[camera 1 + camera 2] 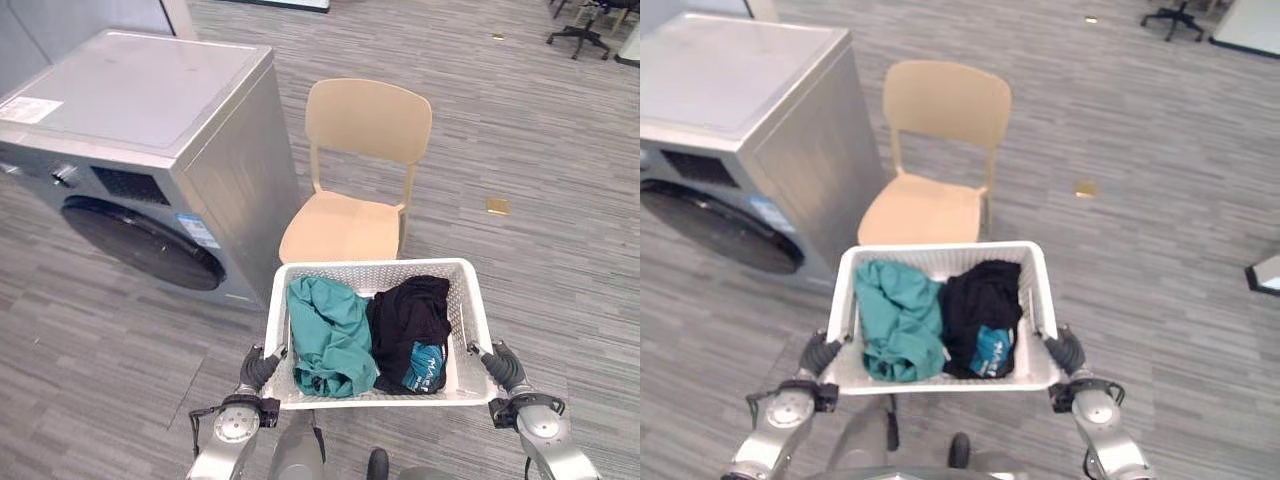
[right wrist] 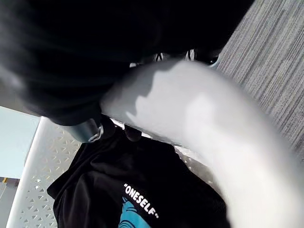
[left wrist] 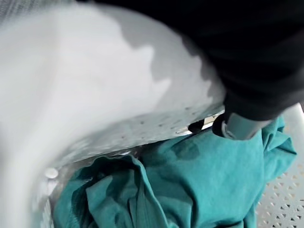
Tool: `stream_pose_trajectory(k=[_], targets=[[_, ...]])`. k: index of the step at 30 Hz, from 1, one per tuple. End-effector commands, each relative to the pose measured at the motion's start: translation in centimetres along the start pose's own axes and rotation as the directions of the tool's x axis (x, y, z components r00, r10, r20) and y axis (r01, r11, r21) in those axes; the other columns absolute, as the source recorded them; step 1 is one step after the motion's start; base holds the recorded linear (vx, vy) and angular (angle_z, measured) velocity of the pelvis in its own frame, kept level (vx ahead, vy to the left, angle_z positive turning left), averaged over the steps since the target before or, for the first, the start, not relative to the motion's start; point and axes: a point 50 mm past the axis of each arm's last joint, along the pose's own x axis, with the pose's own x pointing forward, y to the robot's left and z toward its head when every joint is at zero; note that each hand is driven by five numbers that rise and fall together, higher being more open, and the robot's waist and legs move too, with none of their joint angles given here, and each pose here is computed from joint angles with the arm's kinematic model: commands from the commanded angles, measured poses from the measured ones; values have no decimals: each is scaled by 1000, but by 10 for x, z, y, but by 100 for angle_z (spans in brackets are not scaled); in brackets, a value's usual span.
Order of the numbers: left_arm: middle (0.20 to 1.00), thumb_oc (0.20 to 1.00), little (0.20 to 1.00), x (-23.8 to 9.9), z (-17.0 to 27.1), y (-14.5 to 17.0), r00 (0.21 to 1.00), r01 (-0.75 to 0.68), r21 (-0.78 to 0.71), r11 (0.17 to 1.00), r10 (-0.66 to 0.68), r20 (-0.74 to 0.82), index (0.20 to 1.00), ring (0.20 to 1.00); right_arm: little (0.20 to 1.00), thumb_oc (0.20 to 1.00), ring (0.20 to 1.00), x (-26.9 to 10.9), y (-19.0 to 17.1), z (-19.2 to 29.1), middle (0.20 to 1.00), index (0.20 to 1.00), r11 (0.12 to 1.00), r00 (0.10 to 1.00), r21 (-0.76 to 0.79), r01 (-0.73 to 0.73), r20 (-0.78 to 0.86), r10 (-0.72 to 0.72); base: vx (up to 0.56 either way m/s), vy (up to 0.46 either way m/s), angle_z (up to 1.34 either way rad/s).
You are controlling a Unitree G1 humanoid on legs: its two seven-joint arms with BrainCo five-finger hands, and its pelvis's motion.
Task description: Grab the laundry basket,head to the washer,open it,put in the laundry and shut it.
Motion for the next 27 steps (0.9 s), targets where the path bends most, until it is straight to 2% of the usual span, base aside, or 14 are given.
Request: stream_pose_trajectory(k=[1, 11, 16, 27], targets=[[200, 200, 200, 0, 43, 7, 972, 47, -83, 995, -26, 234, 200, 200, 200, 200, 200, 5, -14, 37, 200, 200, 995, 979, 98, 18, 198, -38, 198, 241, -45], [200, 200, 200, 1, 57, 27, 960, 6, -25, 1000, 1, 279, 200, 200, 200, 200, 200, 16, 4, 61, 200, 200, 995, 958, 75, -62, 283, 38, 86, 233, -49], [200, 200, 200, 1, 49, 27, 968, -13, -48, 999, 24, 251, 200, 200, 200, 200, 200, 15, 7, 54, 200, 200, 993, 965, 93, -71, 257, 45, 102, -12, -30], [200, 200, 200, 9, 28, 15, 988, -11, -39, 999, 17, 156, 200, 200, 200, 200, 200, 16, -6, 40, 200, 200, 999, 981, 46, -25, 195, 16, 111, -74, 34]])
